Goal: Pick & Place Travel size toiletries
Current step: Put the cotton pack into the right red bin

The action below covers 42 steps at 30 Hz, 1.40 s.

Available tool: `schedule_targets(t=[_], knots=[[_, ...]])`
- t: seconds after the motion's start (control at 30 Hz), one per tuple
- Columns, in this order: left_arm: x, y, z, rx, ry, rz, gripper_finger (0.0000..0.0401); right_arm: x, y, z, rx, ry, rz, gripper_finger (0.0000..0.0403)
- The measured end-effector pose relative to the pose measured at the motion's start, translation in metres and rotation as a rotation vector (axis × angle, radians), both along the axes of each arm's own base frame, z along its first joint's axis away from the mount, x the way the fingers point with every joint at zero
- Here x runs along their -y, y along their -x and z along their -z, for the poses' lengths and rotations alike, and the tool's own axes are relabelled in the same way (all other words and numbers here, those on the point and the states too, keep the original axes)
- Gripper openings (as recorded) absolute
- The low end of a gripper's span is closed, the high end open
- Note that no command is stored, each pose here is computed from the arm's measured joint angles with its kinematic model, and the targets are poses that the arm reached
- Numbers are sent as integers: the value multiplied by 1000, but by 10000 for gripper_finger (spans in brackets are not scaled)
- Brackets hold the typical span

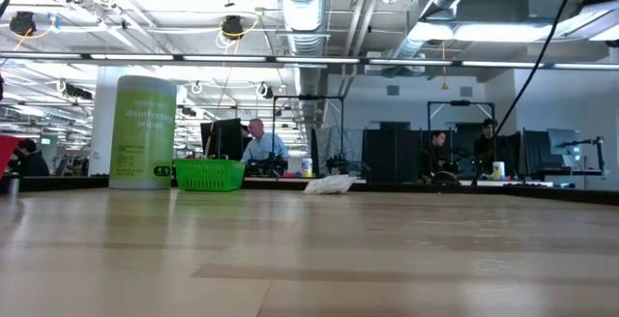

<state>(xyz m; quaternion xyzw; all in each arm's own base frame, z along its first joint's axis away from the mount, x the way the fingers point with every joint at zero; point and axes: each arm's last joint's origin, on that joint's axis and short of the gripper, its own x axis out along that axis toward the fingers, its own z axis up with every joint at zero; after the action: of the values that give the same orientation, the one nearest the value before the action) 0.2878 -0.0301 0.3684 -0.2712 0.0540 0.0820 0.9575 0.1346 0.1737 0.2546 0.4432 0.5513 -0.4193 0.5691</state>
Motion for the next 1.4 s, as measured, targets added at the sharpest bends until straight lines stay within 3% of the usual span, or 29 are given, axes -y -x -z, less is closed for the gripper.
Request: schedule_targets(t=[0.27,0.6,0.8,1.1,1.23,1.4], knots=[[0,0,0,-1,0,0,324,2,4,1,-60,24,-5,0],[0,0,0,0,0,-1,324,0,6,24,-138,-77,-4,8],[0,0,0,0,0,-1,324,5,5,17,-241,-102,38,80],[0,0,0,0,0,-1,324,15,3,-31,-324,-85,48,206],[0,0,0,0,-1,-1,324,16,2,-52,-328,-145,9,223],[0,0,0,-1,-7,0,324,16,3,-55,-322,-151,7,207]])
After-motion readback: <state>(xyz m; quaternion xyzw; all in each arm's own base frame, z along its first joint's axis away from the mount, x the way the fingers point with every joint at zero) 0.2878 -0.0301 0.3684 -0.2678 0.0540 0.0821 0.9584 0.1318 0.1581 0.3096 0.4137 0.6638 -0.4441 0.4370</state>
